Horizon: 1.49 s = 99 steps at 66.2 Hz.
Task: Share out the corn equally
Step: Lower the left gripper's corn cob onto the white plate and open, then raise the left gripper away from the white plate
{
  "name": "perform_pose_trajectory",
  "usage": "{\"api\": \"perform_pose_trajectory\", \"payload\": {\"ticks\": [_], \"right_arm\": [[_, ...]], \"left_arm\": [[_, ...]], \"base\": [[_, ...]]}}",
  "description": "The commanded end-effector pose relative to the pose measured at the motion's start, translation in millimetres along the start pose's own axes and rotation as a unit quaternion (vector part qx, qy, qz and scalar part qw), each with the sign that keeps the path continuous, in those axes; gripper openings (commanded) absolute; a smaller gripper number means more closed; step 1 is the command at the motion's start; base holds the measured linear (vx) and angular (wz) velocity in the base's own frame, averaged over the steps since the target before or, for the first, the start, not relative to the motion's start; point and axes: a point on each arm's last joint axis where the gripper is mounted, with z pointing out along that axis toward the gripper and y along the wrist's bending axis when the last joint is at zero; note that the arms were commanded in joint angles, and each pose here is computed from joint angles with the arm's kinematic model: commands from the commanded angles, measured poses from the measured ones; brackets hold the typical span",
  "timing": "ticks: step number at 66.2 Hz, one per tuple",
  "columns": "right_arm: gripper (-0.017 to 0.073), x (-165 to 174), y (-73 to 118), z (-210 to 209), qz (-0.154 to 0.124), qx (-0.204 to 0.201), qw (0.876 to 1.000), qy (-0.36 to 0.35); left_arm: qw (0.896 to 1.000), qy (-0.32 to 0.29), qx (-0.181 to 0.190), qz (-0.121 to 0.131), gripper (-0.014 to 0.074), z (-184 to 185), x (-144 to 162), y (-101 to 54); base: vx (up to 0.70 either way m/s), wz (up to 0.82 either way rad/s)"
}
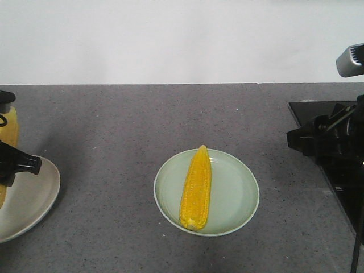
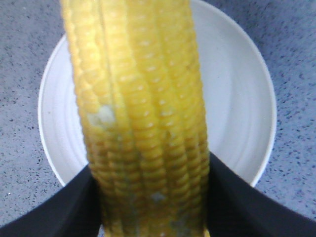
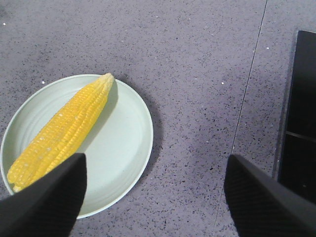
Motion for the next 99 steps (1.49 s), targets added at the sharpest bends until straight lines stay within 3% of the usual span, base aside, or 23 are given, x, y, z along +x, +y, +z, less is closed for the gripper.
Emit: {"api": "perform_pose_trajectory", "payload": {"ticks": [1,18,27,35,55,67,85,99], "right_arm": [[0.0559,-11,-0.4,-11,0.0,0.006,0.999,-0.047],[0.0559,-11,-0.3,-11,0.0,0.006,0.999,-0.045],[0.0559,-11,-0.3,-11,0.0,0.005,0.999,-0.044],[0.0559,-11,-0.3,-11,0.0,0.005,0.999,-0.044],[0.0559,-11,-0.3,-11,0.0,0.005,0.999,-0.044],[0.0559,-11,-0.3,-11,0.0,0.005,0.999,-0.044],[0.0559,-11,-0.3,-11,0.0,0.005,0.999,-0.044],[0.0559,-11,-0.4,-11,0.0,0.006,0.999,-0.047]], "left_arm": [[1.0,-0.019,-0.011,-0.003,0.0016,-4,-6,2.4],[1.0,0.011,-0.019,0.002,0.0048,16,-14,-1.7],[1.0,0.018,-0.022,-0.005,0.0111,20,-15,1.9],[0.999,0.021,-0.022,-0.013,0.0207,21,-15,5.7],[1.0,0.02,-0.02,0.001,0.0505,21,-15,6.6],[1.0,0.02,-0.019,0.001,0.0622,21,-15,6.6],[1.0,-0.008,-0.011,-0.001,0.0624,19,-19,6.0],[0.993,-0.114,0.026,-0.03,0.0606,-10,-21,10.5]], "base": [[0.0,0.0],[0.0,0.0],[0.0,0.0],[0.0,0.0],[0.0,0.0],[0.0,0.0],[0.0,0.0],[0.0,0.0]]}}
